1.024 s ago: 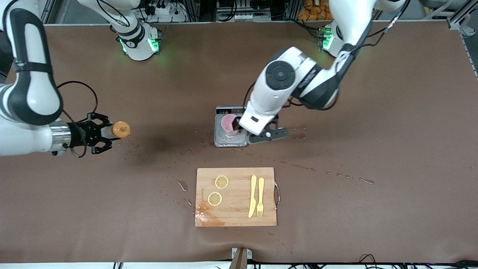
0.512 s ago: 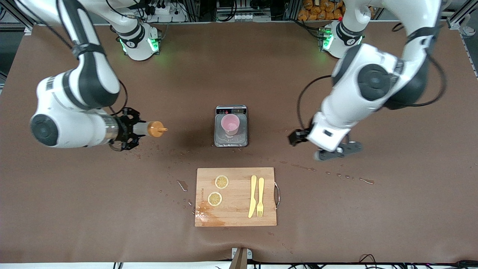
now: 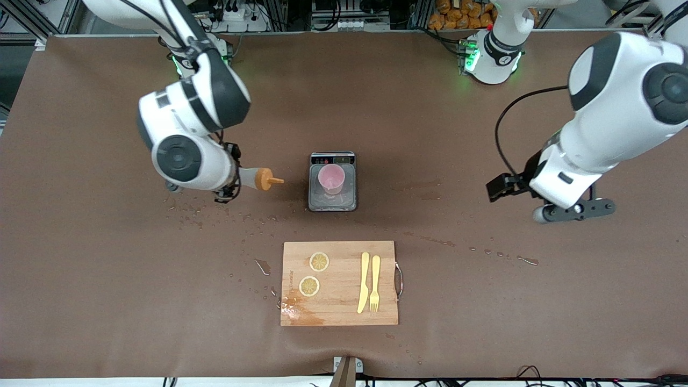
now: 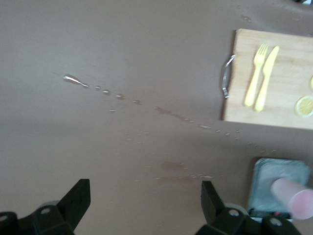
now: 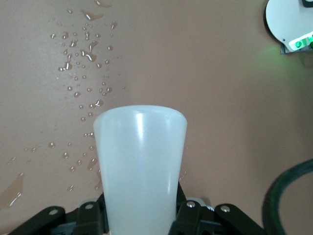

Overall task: Add sauce to pink cup with both arms
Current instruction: 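Tilt the bottle over the pink cup with the right gripper and squeeze sauce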

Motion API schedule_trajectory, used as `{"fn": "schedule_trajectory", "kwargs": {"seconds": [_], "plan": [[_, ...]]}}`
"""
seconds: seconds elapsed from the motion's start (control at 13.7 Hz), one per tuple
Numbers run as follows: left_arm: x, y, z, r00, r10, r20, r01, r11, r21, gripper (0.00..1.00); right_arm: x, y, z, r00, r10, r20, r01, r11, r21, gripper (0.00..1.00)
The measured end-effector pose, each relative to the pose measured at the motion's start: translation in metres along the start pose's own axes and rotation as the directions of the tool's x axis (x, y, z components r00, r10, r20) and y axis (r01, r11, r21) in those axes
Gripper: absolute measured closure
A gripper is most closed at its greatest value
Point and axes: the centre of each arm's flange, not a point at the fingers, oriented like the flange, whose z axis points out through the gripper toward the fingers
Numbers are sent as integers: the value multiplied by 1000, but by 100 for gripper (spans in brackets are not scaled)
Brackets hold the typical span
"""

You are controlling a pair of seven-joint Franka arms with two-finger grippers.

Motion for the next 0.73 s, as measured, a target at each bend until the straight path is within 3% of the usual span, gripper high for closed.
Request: {"fn": "schedule_trajectory", "kwargs": {"seconds": [0.44,0.73], "plan": [[-54,-86,-54,987,162,14,-163,985,48,0,-61,18,42,973,20,-229,-13,999,32,53],[-60,-103,-67,978,208,22,-209,977,48,0,-97,32,68,941,34,-336,-17,998,54,52]]}}
